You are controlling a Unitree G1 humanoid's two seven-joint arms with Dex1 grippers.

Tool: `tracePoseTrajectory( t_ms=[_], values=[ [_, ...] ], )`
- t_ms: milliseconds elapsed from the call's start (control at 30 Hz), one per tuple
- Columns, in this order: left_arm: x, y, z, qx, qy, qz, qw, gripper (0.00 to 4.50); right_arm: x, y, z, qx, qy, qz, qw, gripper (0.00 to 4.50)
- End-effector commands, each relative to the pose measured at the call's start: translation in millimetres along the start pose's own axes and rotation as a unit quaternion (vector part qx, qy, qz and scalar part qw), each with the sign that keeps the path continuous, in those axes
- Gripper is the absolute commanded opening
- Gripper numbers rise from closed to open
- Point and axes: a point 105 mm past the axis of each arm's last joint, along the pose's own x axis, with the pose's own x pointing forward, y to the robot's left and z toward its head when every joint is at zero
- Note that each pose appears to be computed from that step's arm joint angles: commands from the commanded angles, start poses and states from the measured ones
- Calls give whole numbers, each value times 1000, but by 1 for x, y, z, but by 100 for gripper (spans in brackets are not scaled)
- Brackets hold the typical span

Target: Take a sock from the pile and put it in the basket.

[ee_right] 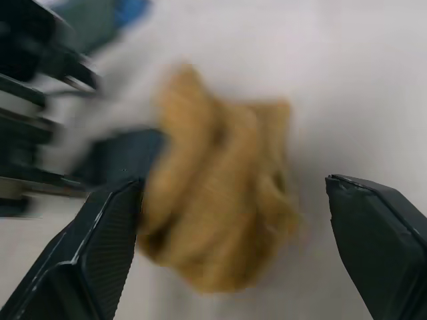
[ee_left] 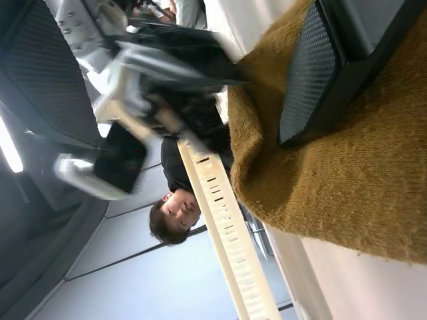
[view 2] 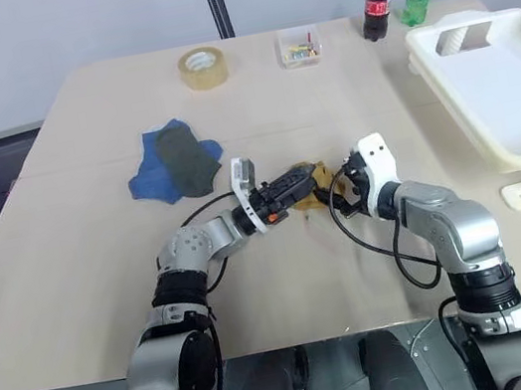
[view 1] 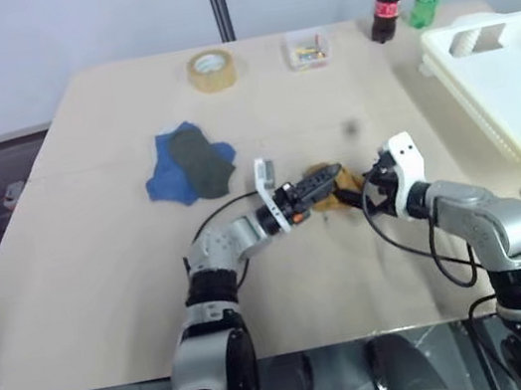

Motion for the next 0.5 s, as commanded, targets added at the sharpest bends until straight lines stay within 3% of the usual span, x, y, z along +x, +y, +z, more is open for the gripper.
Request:
tracePoseTrajectory(
  t_ms=[33, 200, 433, 500],
  values=[
    [-3, -4, 3, 10, -4, -4, 1000, 450, -1, -9, 6, -4, -7, -24, 1000, 448],
    [-5, -3, 3, 12, -6, 0, 1000, 450, 1, -2, -6, -1, 15, -8, 1000, 448],
    [-4, -3, 3, 13, -5, 1, 1000, 450, 7, 18, -1, 9, 5, 42, 999, 448],
    [-3, -3, 3, 14, -5, 1, 1000, 450, 7, 19, -1, 8, 5, 45, 999, 394]
  ],
)
